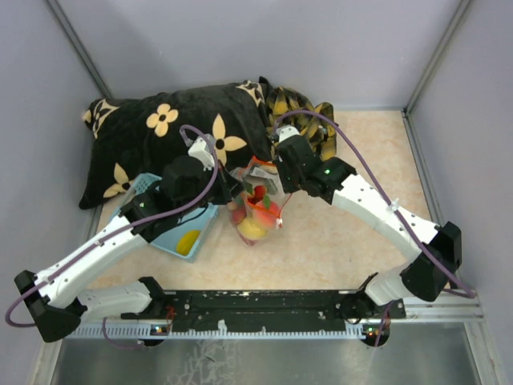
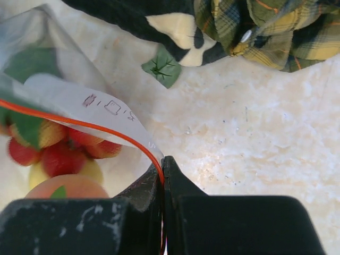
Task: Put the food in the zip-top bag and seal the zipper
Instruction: Place the fake fruit in the zipper food storage bag.
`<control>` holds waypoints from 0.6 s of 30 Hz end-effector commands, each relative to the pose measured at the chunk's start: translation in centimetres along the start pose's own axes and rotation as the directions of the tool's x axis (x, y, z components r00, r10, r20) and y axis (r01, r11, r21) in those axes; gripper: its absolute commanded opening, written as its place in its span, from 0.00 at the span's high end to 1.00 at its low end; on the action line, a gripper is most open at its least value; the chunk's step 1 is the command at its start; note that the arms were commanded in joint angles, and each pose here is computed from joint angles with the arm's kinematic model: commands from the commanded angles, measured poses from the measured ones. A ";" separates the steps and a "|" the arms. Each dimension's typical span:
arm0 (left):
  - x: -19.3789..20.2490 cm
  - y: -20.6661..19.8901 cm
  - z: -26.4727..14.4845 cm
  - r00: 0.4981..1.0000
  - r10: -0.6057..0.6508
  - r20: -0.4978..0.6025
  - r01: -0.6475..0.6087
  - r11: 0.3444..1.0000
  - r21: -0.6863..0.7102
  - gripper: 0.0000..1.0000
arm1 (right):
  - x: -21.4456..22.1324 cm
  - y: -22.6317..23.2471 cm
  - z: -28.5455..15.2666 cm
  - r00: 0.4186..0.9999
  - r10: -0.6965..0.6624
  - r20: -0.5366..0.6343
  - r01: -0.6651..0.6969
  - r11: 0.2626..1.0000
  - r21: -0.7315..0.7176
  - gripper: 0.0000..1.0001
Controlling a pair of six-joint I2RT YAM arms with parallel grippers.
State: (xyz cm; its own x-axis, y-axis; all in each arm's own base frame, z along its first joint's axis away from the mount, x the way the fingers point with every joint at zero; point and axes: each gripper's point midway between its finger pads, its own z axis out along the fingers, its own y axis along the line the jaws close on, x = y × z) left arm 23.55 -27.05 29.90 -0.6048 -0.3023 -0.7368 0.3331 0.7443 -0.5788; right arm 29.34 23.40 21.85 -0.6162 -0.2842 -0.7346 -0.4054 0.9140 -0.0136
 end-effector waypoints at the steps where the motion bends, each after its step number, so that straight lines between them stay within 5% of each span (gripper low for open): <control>1: 0.3 0.6 0.3 0.999 0.032 -0.041 -0.032 0.999 -0.010 1.00 | -2.4 -2.3 -1.8 0.998 -0.011 0.069 0.005 0.996 0.086 1.00; 10: 2.5 1.7 2.1 0.988 0.053 -0.146 -0.055 0.998 -0.014 0.99 | -3.4 -2.0 -3.0 0.994 -0.011 0.104 0.005 0.999 0.054 1.00; 18: -0.2 1.0 0.6 0.993 0.083 -0.083 -0.084 0.996 -0.017 0.93 | -4.5 -2.4 -4.2 0.989 -0.003 0.145 -0.005 0.998 0.059 1.00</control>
State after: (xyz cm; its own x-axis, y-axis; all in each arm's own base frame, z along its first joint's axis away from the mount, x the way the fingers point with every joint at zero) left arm 24.33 -27.28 26.03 -0.6828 -0.1764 -0.7090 0.3331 0.7885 -0.5170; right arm 29.60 21.76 22.85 -0.6071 -0.3064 -0.7332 -0.3786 0.9227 -0.0721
